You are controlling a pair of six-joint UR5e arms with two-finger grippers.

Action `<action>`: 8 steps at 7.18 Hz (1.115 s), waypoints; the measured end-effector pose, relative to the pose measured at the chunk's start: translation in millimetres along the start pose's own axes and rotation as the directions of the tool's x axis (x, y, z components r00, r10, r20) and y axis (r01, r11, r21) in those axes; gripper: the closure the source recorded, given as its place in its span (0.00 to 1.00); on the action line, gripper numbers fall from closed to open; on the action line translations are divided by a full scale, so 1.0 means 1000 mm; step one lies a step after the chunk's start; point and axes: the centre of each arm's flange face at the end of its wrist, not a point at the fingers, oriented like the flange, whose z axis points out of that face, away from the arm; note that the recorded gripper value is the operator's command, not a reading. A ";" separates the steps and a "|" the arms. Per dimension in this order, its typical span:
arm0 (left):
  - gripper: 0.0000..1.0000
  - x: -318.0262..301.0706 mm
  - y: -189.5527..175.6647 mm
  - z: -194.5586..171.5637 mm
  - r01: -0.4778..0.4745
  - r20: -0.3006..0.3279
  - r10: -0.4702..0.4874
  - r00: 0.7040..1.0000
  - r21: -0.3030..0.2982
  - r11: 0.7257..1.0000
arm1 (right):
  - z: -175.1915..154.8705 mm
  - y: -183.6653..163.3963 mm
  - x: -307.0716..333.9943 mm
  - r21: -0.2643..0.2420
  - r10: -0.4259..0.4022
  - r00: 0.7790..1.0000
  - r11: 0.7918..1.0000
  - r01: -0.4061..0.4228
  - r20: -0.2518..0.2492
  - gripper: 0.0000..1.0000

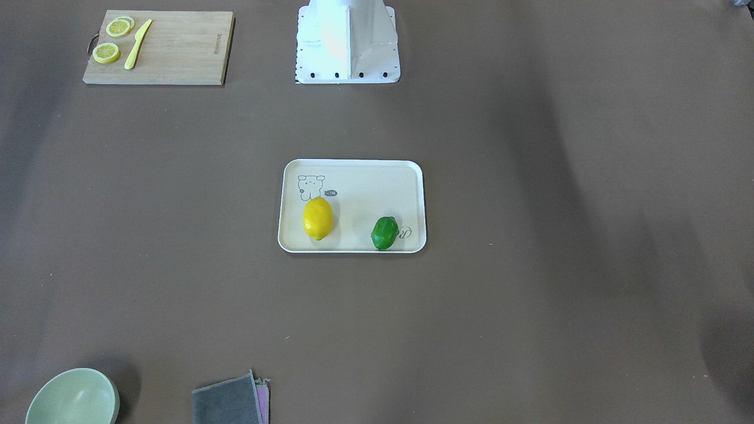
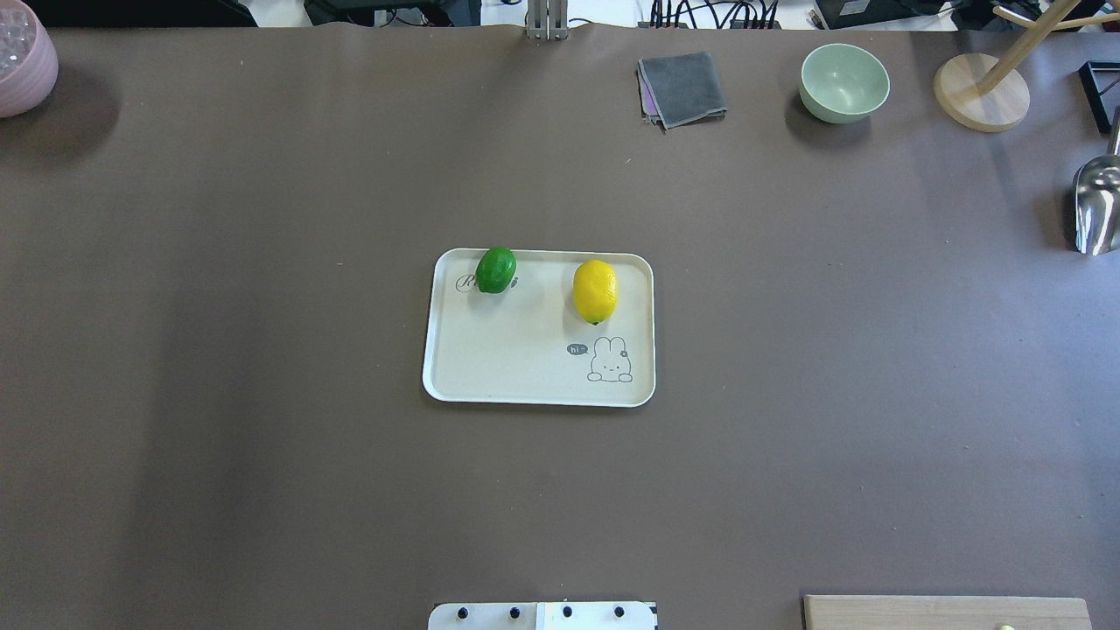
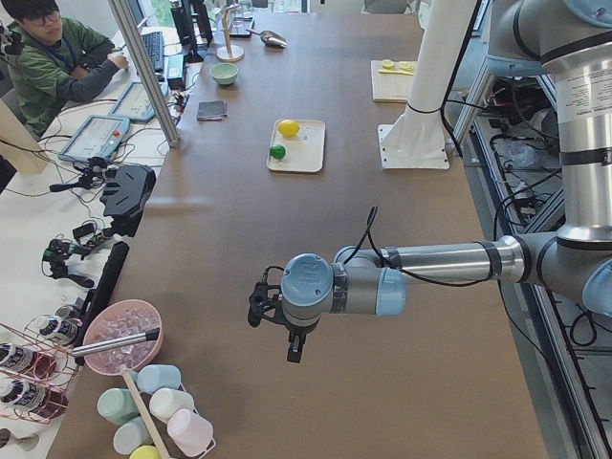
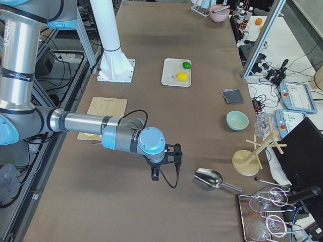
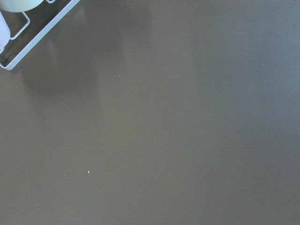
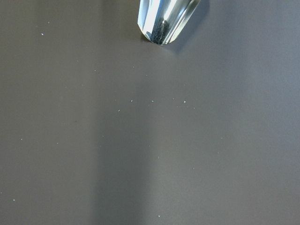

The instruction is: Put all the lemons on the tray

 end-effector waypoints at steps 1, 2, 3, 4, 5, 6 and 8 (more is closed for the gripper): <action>0.02 0.000 0.000 0.000 0.000 0.000 0.000 1.000 0.000 1.000 | 0.000 0.000 0.000 -0.001 0.001 1.000 1.000 -0.001 0.000 0.00; 0.02 0.000 0.000 0.000 0.000 0.000 0.000 1.000 0.001 1.000 | 0.001 0.001 0.001 -0.002 0.002 1.000 1.000 -0.002 0.000 0.00; 0.02 0.000 0.000 0.000 -0.001 -0.001 0.001 1.000 0.001 1.000 | 0.001 0.002 0.001 -0.003 0.001 1.000 1.000 -0.001 0.000 0.00; 0.02 0.000 0.000 -0.001 -0.001 -0.001 0.001 1.000 0.001 1.000 | 0.002 0.003 0.001 -0.004 0.000 1.000 1.000 0.000 0.001 0.00; 0.02 0.001 0.000 -0.001 -0.001 -0.001 0.001 1.000 0.001 1.000 | 0.002 0.003 0.002 -0.005 0.000 1.000 1.000 0.000 0.001 0.00; 0.02 0.001 0.000 -0.001 -0.001 -0.001 0.001 1.000 0.001 1.000 | 0.002 0.004 0.002 -0.005 0.000 1.000 1.000 0.000 0.001 0.00; 0.02 0.001 0.000 -0.001 -0.003 0.000 0.003 1.000 0.003 1.000 | 0.003 0.004 0.002 -0.006 0.000 1.000 1.000 0.000 0.001 0.00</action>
